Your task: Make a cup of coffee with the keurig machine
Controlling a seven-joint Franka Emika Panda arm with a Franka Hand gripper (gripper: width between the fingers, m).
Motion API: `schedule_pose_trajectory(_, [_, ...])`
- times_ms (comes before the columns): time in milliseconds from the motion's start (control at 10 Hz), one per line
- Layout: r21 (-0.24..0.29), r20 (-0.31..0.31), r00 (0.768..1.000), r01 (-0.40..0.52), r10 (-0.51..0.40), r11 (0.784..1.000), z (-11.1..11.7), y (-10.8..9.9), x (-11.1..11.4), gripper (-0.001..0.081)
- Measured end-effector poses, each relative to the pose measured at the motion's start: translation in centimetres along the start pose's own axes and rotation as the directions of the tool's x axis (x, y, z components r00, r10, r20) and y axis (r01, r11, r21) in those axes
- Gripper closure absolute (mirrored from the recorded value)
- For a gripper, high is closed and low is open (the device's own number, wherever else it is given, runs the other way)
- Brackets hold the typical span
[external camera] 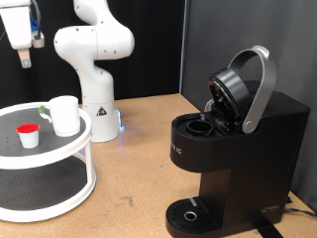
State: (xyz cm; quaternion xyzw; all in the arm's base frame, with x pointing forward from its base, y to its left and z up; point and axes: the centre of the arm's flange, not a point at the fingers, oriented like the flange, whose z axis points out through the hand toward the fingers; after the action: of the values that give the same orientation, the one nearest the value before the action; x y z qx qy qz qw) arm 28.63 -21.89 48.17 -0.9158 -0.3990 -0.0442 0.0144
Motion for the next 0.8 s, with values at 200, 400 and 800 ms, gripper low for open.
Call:
schedule_pose_trajectory(200, [-0.017,0.017,1.0,0.0,0.0,1.0,1.7,0.9,0.4,0.0006])
schedule_pose_trajectory(400, [-0.02,0.038,0.999,0.001,0.0,1.0,3.7,1.8,0.5,0.0006])
schedule_pose_trajectory(800, [-0.027,0.059,0.998,0.002,0.0,1.0,8.2,2.7,0.3,0.0006])
